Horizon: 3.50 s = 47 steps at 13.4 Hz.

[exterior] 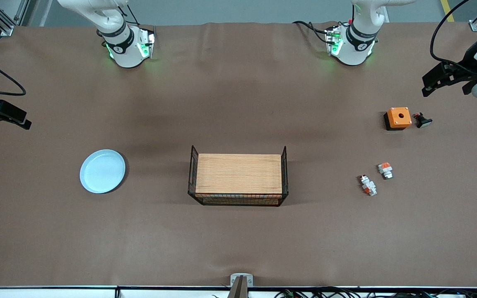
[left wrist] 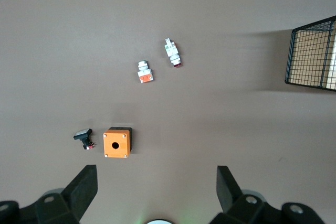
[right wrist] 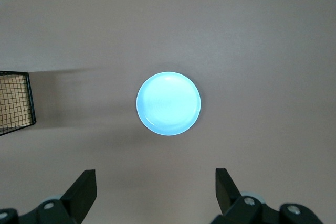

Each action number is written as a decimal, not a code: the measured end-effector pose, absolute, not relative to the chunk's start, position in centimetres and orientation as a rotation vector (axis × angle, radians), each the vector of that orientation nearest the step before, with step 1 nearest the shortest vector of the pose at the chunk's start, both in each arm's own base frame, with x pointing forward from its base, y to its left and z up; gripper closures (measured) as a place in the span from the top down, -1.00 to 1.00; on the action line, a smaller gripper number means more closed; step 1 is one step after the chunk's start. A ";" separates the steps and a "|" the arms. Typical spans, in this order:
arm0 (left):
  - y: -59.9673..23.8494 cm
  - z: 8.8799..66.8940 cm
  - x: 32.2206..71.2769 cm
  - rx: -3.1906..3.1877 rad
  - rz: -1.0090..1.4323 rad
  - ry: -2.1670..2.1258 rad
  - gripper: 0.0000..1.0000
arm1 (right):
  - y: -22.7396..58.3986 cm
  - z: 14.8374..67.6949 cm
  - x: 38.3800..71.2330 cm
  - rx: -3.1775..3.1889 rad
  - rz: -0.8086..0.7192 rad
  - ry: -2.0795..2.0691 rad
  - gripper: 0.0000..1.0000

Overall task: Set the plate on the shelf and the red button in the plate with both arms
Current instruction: 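Reach the left gripper toward the white push button with red base, then grasp the push button with the left gripper while the right gripper reaches the plate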

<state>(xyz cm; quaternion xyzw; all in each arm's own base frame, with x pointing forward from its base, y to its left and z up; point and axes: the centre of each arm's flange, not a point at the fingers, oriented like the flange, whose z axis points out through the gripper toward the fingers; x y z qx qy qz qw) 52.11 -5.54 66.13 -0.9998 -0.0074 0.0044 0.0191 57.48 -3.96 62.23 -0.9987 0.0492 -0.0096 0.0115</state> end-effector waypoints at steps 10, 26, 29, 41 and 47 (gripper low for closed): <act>-5.2 62.8 54.4 -3.106 0.065 -0.030 1.00 | -3.7 62.1 57.6 -3.115 -0.027 0.147 1.00; -3.2 27.7 66.7 -3.115 0.113 -0.537 1.00 | -3.2 53.1 61.1 -3.169 0.223 0.125 1.00; -3.0 23.9 67.2 -3.113 0.087 -0.610 1.00 | -3.2 47.7 61.9 -3.169 0.425 0.139 1.00; -3.0 18.7 66.5 -3.096 0.149 -0.672 -0.27 | -10.8 29.9 64.6 -3.206 0.335 0.112 1.00; -3.3 21.2 67.2 -3.106 0.105 -0.659 -0.33 | -11.5 25.1 63.2 -3.220 0.103 0.108 1.00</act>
